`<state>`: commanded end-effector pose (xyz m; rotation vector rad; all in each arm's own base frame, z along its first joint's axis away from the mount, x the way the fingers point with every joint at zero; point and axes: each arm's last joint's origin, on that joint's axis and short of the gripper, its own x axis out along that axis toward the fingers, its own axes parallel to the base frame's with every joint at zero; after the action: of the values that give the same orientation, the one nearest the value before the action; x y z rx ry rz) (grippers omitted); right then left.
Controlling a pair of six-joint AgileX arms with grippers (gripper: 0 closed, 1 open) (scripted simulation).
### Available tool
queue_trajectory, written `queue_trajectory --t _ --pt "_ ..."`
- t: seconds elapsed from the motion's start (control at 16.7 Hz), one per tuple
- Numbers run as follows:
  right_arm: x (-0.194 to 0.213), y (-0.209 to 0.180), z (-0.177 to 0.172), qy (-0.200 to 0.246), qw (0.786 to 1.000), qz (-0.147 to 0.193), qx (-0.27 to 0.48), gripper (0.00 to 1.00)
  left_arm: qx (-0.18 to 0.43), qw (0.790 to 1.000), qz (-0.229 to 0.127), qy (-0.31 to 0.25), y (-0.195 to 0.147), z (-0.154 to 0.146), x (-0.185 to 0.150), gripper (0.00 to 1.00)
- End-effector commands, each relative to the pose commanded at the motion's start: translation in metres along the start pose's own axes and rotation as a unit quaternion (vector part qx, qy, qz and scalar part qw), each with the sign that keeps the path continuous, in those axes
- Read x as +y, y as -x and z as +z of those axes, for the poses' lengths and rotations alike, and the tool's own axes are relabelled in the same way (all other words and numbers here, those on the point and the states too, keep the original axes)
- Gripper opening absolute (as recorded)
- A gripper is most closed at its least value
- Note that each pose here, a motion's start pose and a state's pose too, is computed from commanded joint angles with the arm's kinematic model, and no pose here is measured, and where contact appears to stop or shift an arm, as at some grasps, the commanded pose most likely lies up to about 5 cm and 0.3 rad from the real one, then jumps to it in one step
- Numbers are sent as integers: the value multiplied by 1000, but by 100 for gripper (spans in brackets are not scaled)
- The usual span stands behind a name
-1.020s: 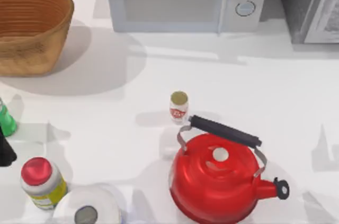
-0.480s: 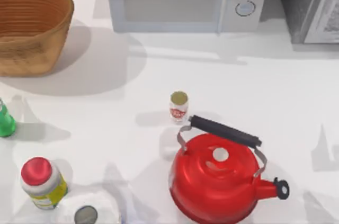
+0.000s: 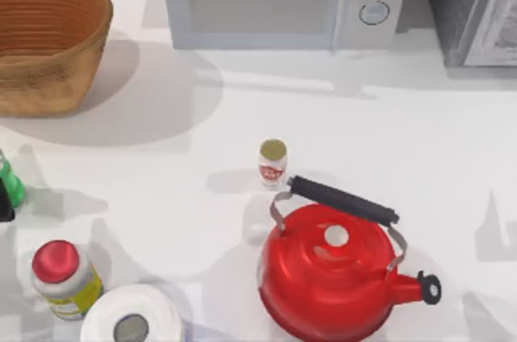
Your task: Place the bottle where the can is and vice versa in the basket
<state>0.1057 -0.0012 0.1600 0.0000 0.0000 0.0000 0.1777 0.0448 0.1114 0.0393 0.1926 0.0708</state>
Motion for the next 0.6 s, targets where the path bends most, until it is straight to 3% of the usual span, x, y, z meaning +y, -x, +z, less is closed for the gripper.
queue_trajectory --t 0.3,0.6 --pt "0 0 0 0 1000 0 0 100 52 997 -46 11 -3 -21 -9 100" --pt "0 0 0 0 1000 0 0 100 52 998 -45 12 -4 -21 -8 100"
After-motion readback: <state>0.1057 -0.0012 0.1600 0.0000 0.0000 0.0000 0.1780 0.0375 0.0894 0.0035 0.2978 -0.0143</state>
